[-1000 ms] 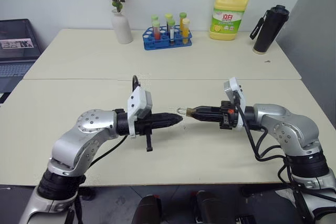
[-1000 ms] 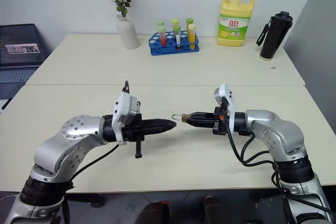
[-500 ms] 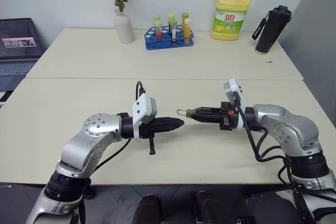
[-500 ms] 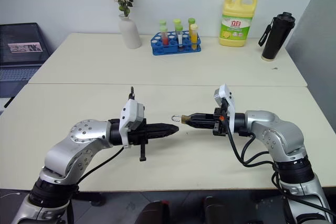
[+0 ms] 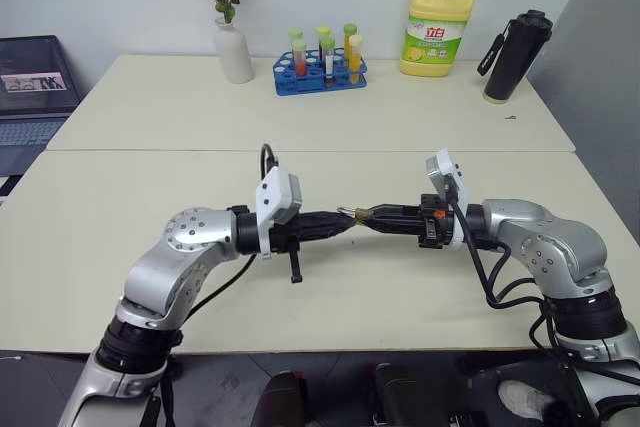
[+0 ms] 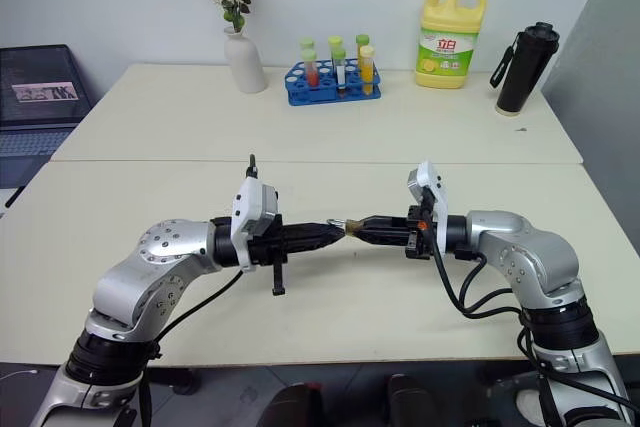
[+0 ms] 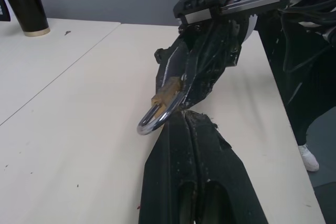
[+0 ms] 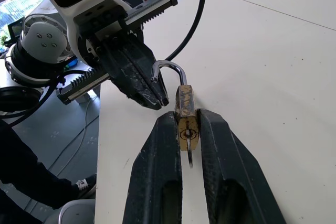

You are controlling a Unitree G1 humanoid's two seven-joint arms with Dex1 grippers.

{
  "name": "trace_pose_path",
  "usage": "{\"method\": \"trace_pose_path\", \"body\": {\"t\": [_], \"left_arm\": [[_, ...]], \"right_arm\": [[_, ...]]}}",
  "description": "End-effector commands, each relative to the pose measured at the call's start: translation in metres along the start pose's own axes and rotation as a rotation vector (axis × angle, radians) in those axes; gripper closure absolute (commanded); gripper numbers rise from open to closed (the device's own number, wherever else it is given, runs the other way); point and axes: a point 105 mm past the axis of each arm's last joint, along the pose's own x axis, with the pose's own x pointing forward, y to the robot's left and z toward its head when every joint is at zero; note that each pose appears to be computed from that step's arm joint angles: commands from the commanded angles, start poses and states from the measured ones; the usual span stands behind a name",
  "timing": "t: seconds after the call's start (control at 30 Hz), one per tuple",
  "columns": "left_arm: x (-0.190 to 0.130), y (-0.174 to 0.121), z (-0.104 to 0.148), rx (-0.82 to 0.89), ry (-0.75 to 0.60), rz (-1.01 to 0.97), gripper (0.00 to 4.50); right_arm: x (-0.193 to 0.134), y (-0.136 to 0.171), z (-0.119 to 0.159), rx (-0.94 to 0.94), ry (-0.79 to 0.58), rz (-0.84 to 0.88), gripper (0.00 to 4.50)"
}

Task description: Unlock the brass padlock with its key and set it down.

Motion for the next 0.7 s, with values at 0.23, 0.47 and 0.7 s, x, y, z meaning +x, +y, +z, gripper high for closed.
{"method": "trace_pose_path", "body": {"t": [0.23,0.47,0.7], "left_arm": [[0.0011,0.0104,0.0181,0.041,-0.065,0.041,4.5],[0.0021,0.0131,0.0181,0.047,-0.066,0.042,4.5],[0.0004,0.0102,0.0164,0.052,-0.052,0.032,4.5]], "right_arm": [[-0.0002,0.0111,0.0058,-0.038,-0.009,0.043,4.36],[-0.0004,0.0116,0.0046,-0.039,-0.002,0.047,4.36],[-0.0005,0.0098,0.0049,-0.04,-0.002,0.04,4.36]]}}
